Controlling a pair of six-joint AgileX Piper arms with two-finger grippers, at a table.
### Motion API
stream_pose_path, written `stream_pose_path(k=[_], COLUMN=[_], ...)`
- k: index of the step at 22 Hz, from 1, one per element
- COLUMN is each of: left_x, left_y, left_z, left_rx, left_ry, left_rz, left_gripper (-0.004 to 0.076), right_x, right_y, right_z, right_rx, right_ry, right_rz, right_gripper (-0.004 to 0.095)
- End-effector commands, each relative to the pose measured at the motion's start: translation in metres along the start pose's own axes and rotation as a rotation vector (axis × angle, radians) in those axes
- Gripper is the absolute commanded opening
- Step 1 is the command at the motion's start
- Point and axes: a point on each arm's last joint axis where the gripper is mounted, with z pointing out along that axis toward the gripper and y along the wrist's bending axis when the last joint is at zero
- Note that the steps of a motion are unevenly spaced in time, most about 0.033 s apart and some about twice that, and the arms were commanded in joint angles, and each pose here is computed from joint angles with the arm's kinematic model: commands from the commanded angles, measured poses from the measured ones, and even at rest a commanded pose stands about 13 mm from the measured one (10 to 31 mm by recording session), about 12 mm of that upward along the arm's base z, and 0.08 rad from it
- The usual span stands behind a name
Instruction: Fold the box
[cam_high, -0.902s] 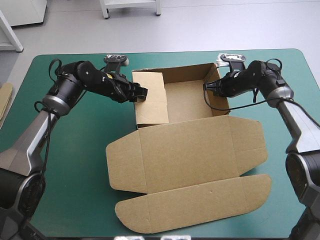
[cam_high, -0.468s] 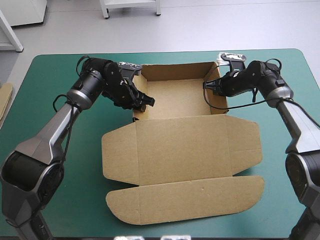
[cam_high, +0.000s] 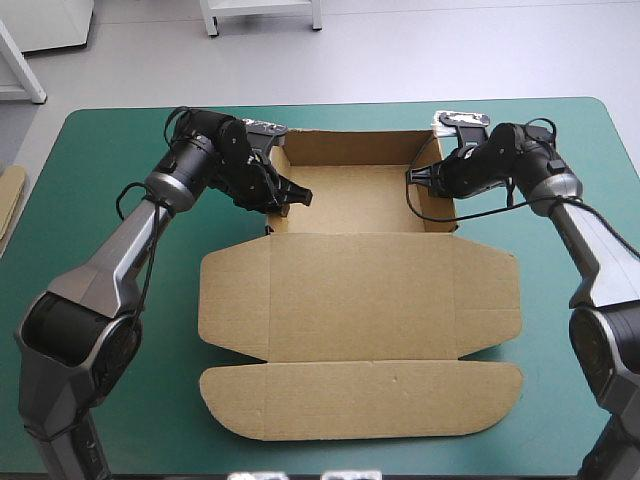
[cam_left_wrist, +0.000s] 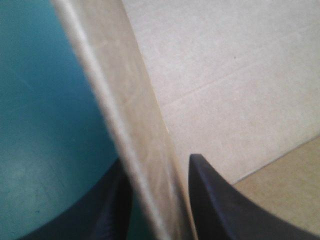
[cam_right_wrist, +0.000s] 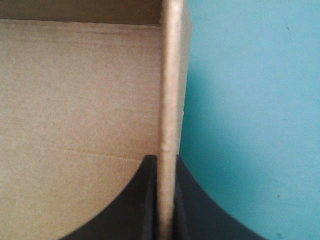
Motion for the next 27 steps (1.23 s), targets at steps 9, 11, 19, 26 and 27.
stream_pose_path(k=[9, 11, 19, 26, 27], left_x=[-0.010, -0.011, -0.020, -0.021, -0.021], left_y=[0.009, 0.010, 0.012, 0.017, 0.017], left_z=[0.001, 0.006, 0.031, 0.063, 0.064], left_rx=[-0.132, -0.141, -0.142, -0.161, -0.161], left_ry=[-0.011, -0.005, -0.040, 0.013, 0.016], left_rz=[0.019, 0.015, 0.019, 0.023, 0.023], left_gripper=[0.0011, 0.0011, 0.0009, -0.0008, -0.0008], right_x=[-0.003, -0.002, 0.003, 0.006, 0.006], right_y=[0.036, 0.035, 0.030, 0.026, 0.026], right_z=[-0.022, -0.018, 0.023, 0.031, 0.033], right_rx=[0.069, 0.074, 0.060, 0.087, 0.088], right_ry=[-0.075, -0.066, 0.013, 0.047, 0.052], right_rz=[-0.109, -0.107, -0.073, -0.090, -0.089], right_gripper=[0.0001, 0.0001, 0.0001, 0.0001, 0.0001])
